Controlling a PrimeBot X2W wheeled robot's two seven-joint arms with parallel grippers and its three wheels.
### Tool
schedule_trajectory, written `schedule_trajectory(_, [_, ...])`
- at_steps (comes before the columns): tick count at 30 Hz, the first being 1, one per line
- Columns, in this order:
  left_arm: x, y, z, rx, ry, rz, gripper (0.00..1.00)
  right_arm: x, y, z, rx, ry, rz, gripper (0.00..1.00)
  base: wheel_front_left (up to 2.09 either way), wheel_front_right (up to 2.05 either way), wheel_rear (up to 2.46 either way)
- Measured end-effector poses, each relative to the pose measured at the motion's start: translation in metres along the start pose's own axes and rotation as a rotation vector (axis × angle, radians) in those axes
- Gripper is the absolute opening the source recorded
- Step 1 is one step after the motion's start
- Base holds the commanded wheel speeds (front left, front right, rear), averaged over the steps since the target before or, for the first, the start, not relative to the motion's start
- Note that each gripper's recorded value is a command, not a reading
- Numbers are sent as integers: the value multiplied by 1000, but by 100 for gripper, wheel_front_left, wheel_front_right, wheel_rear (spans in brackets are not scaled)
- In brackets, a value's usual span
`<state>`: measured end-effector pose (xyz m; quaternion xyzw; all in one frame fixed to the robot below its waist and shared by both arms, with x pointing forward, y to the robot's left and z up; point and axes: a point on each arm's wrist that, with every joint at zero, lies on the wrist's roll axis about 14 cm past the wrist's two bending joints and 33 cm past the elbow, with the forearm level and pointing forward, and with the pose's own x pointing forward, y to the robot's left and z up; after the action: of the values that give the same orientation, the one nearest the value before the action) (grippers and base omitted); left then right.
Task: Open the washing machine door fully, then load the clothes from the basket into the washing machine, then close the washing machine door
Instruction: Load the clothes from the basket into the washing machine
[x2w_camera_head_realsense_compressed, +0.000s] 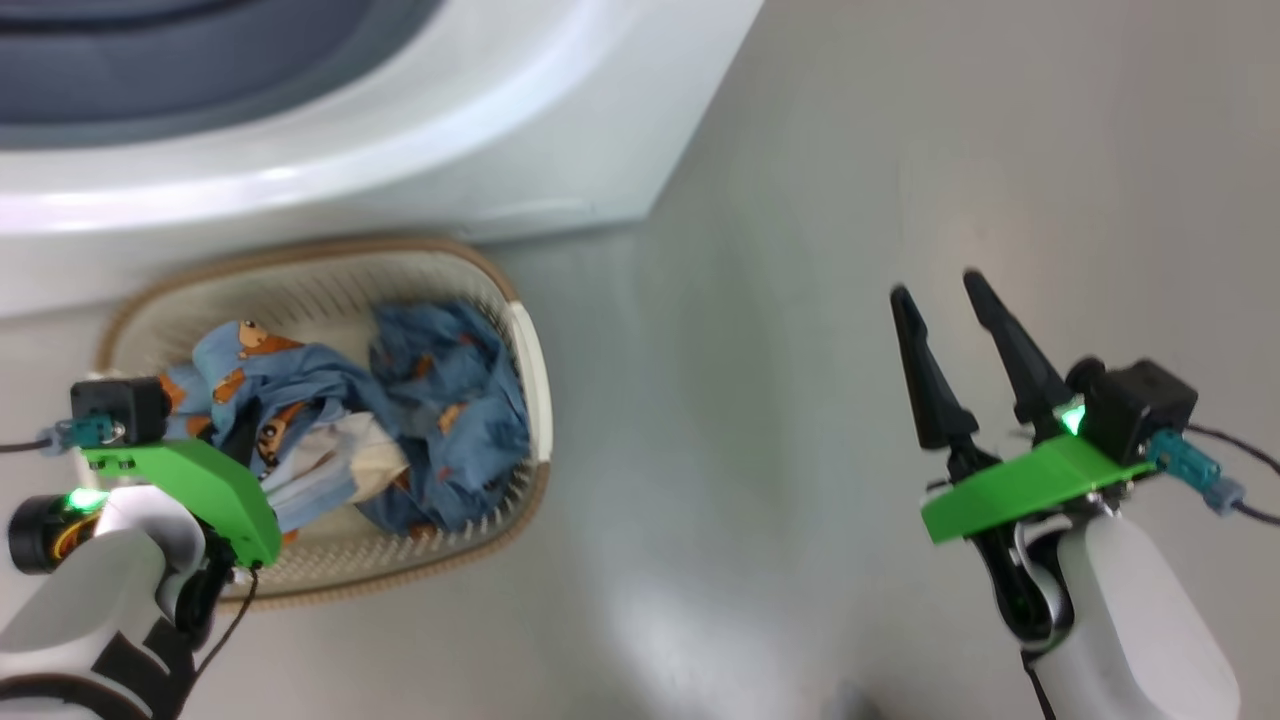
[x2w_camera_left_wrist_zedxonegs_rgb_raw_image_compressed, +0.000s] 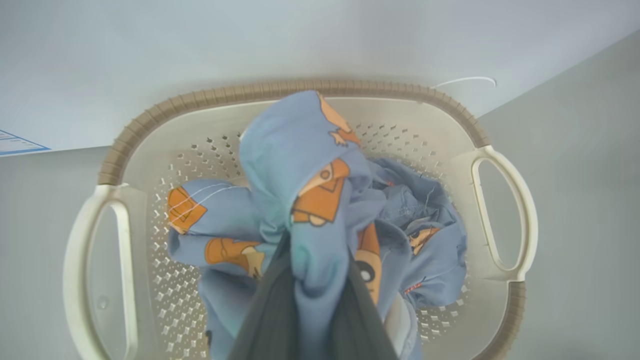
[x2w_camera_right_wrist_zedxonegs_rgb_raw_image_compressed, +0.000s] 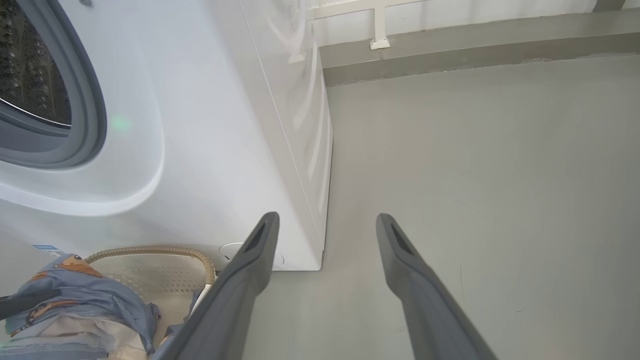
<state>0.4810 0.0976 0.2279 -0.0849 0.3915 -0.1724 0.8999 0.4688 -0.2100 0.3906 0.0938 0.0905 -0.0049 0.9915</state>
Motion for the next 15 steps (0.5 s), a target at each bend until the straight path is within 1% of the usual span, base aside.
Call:
schedule_trajectory(5, [-28,-9,36,-8,-118,-5,0,-20,0,14,8,-19,1,100,0,0,0])
schedule_trajectory(15, [-103,-12,71,-7,-332,32,0,-64,0,36,21,-60,6,100,0,0,0])
